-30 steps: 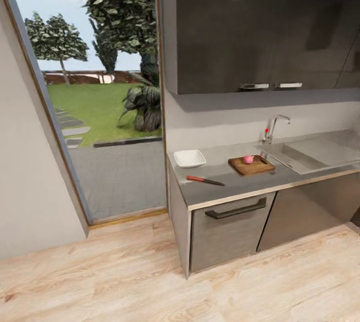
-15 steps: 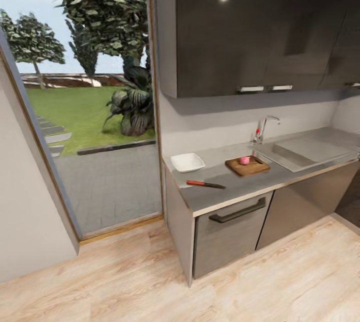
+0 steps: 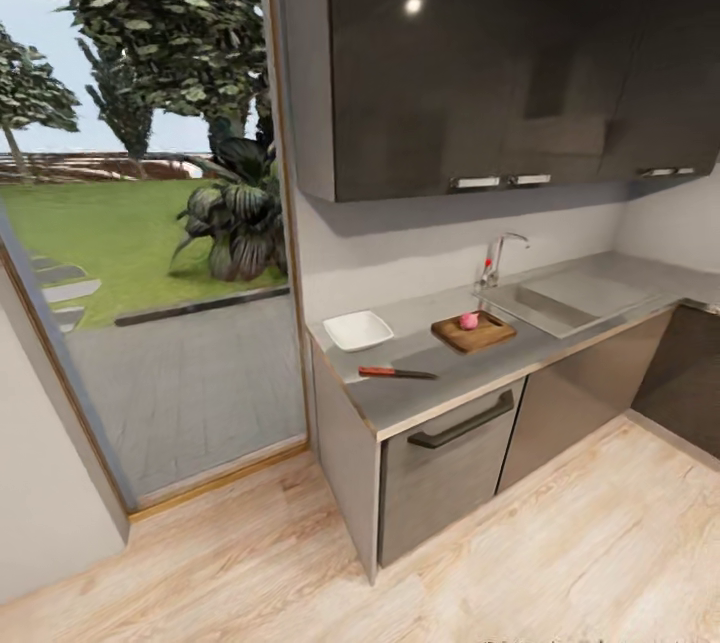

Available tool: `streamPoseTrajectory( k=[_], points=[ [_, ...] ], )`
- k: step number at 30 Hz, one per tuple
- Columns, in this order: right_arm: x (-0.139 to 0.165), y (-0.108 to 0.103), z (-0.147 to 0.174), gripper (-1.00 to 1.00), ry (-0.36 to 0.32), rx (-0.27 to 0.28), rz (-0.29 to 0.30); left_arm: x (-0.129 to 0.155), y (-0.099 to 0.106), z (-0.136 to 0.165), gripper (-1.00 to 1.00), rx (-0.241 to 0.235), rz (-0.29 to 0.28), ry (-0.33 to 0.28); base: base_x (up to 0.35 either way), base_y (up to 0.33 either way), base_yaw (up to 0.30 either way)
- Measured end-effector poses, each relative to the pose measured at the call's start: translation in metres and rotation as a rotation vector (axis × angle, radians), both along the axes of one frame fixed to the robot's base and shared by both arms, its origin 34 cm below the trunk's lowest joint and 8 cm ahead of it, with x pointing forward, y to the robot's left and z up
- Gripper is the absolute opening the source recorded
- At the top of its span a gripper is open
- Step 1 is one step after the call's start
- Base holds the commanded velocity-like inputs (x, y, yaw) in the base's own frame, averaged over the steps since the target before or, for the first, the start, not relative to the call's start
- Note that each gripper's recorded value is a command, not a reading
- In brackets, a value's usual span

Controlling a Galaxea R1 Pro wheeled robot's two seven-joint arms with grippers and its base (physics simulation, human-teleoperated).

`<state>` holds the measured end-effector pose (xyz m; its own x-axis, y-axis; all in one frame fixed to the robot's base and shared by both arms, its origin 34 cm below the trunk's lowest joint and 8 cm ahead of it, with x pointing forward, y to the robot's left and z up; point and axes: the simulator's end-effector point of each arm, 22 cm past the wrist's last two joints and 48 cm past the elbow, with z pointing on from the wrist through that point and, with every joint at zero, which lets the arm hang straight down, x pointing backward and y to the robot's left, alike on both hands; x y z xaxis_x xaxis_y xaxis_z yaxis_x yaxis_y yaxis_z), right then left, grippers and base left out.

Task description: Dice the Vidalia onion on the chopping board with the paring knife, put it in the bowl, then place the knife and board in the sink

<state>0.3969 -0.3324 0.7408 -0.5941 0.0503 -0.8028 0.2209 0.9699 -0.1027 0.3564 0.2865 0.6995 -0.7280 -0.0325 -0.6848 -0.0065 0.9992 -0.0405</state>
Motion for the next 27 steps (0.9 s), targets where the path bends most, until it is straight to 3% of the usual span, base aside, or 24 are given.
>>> streamPoseTrajectory(
  k=[11,27],
  points=[
    [0.0028,0.0000,0.0033,1.00,-0.012,0.000,0.000,0.0030,0.0000,0.0027,1.00,0.000,0.000,-0.011,0.066,0.031,-0.214],
    [0.0070,0.0000,0.0082,1.00,-0.028,0.000,0.000,0.0077,0.0001,0.0067,1.00,0.001,-0.001,-0.027,0.136,0.239,-0.214]
  ],
)
